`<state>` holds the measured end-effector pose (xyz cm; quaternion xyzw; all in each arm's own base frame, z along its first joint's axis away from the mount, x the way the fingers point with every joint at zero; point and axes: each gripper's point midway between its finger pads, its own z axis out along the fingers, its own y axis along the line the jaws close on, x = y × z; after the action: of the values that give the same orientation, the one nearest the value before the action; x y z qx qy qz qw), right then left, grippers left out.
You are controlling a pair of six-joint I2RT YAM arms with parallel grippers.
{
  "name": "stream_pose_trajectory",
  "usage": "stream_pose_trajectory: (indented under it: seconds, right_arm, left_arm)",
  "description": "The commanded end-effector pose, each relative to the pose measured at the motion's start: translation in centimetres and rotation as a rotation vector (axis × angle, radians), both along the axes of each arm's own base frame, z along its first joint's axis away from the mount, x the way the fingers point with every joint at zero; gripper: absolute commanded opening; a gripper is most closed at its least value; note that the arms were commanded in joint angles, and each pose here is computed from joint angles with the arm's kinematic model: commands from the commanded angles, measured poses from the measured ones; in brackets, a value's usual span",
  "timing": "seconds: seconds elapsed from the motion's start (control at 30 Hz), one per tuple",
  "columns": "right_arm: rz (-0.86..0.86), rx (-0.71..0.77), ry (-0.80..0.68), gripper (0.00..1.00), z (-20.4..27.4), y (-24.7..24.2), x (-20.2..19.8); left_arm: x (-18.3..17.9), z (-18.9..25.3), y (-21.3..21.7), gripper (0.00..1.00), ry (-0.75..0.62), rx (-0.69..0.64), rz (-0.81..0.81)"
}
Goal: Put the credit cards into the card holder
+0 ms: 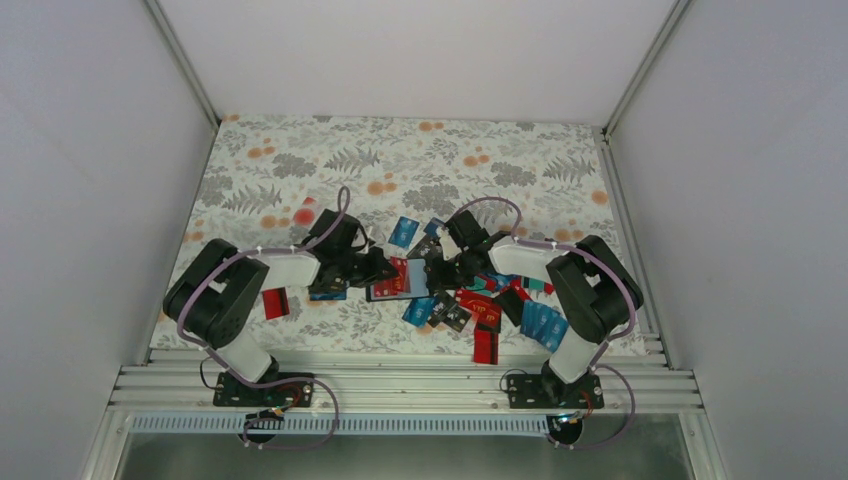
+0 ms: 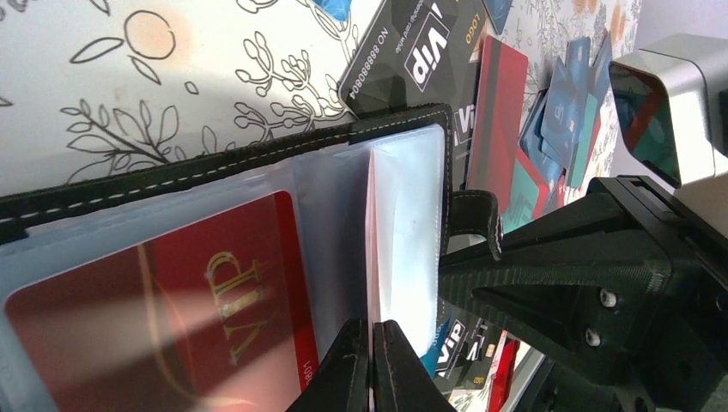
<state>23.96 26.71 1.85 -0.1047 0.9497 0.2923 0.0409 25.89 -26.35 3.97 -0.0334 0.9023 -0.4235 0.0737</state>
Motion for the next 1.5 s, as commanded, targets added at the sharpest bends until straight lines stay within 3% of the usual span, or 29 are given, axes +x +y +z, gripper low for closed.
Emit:
stream_pose_trajectory:
  seconds: [0.0,1.47]
  right_arm:
    - [0.003,0.005,0.005,0.04,-0.1,0.0,-0.4]
    - [0.021,0.004,-0.008,0.04,0.5,0.4,0.2]
  left_arm:
    - [-0.5,-0.7,-0.3,0.03,0.039,0.035,-0.039]
    - [-1.5,-2.7,-3.6,0.02,0.086,0.014,-0.165]
